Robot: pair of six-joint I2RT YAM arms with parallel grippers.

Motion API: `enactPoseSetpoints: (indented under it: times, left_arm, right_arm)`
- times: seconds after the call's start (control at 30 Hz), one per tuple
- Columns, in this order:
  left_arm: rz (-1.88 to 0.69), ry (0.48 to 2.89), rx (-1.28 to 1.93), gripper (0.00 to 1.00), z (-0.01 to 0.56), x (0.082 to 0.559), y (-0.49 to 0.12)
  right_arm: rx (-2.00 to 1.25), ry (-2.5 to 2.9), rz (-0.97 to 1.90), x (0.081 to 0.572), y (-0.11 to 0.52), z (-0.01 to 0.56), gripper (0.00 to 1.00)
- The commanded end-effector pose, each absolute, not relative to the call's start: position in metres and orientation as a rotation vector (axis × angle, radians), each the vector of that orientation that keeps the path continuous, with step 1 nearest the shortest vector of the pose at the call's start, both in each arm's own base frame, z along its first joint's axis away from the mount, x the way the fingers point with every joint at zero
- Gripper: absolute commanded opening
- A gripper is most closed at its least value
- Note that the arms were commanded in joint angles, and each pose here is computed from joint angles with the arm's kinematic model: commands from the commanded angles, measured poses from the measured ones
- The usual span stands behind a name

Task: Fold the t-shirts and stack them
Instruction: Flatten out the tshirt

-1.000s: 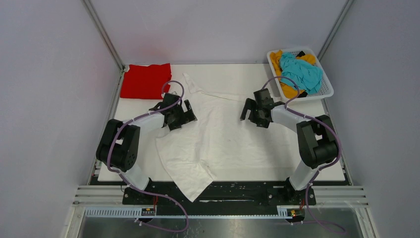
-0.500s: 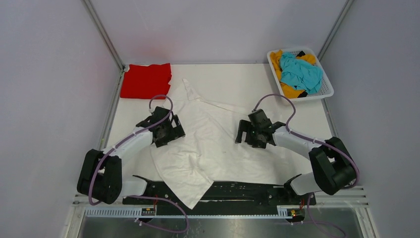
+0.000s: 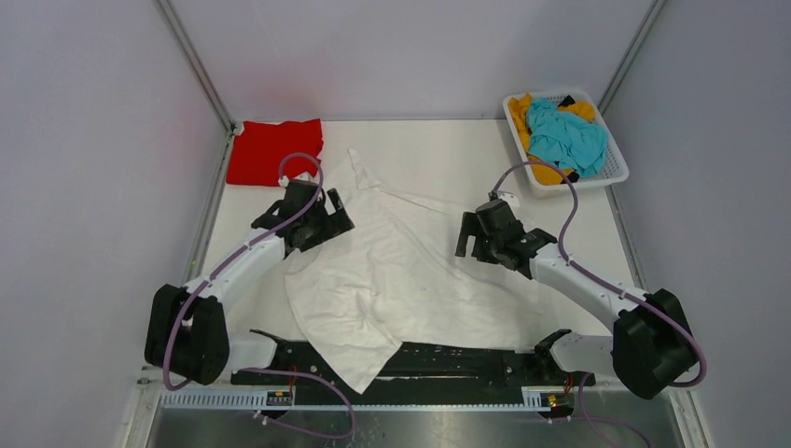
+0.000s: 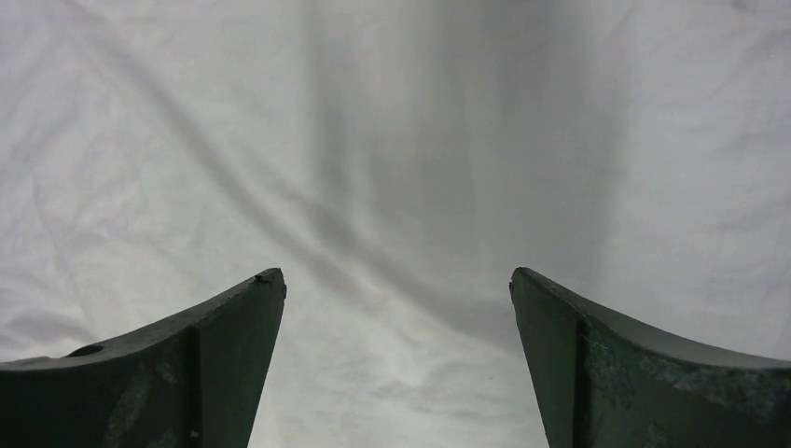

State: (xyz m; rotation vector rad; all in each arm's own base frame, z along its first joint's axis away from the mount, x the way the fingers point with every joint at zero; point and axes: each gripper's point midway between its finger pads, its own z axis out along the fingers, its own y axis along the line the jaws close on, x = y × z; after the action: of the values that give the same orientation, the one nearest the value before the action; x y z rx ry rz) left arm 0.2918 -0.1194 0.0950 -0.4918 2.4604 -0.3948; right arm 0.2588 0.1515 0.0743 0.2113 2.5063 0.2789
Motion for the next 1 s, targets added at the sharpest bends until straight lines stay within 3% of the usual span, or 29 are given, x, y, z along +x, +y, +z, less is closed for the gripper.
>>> enactPoseSetpoints:
  times: [0.0,0.3,0.5,0.97]
  left_arm:
    - [-0.590,2.310,-0.412,0.99,0.136,0.355,-0.158]
    - [-0.617,2.254,-0.417,0.99,0.123,0.477,-0.195]
    - [-0.641,2.233,-0.429,0.99,0.108,0.530,-0.208]
    - [-0.438,2.315,-0.526,0.99,0.063,0.529,-0.177]
  right_arm:
    - [0.227,2.406,0.127,0.280,0.127,0.093,0.99]
    - [0.284,2.403,0.189,0.295,0.122,0.084,1.00]
    - [0.301,2.404,0.164,0.296,0.112,0.081,1.00]
    - [0.313,2.437,0.157,0.297,0.109,0.071,1.00]
